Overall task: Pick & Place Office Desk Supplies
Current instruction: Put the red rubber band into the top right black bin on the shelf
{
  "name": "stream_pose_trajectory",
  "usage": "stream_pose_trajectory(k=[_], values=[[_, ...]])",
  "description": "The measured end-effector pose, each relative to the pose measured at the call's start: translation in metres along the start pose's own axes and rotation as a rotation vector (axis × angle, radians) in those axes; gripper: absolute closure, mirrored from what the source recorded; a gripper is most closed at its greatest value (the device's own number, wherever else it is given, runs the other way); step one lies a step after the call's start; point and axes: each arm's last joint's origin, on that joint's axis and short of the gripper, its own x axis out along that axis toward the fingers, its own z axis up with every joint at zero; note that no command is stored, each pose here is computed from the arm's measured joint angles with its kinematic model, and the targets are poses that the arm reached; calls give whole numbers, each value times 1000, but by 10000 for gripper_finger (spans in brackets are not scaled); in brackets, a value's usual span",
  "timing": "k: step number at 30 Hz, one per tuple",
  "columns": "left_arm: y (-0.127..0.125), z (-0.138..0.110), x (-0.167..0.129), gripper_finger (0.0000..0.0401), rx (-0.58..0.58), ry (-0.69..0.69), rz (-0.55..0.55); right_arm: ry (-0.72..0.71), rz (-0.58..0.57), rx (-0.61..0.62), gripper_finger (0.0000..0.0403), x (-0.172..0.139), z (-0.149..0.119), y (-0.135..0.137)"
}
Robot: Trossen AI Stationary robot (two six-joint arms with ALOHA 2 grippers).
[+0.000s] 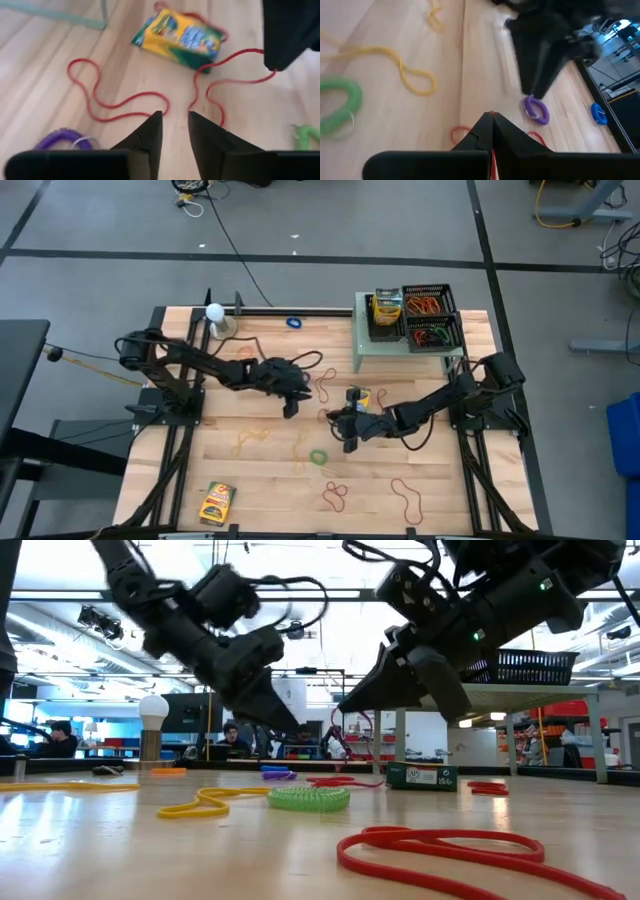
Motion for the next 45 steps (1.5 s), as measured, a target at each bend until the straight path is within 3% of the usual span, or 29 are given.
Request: stream_pose_trajectory(k=[5, 9, 13, 19, 33, 39, 45], values=[[-3, -23, -15, 344, 14, -243, -20, -23, -24, 20, 399, -11, 10, -10], [-8, -29, -32, 371, 20, -459, 2, -41, -73, 43, 398, -28, 22, -27], [-6, -29, -43, 390, 36, -579, 47, -89, -101, 82, 398, -57, 38, -52], [-6, -25, -43, 392, 78, -608, 81, -157, -203, 206, 397, -117, 58, -106], [-8, -24, -42, 383, 89, -600, 44, 95, -866, 356, 397, -251, 80, -243], [-8, -24, -41, 383, 92, -592, 43, 217, -1057, 411, 396, -260, 59, -275], [-8, -24, -41, 383, 84, -589, 41, 315, -1007, 484, 396, -231, 16, -297]])
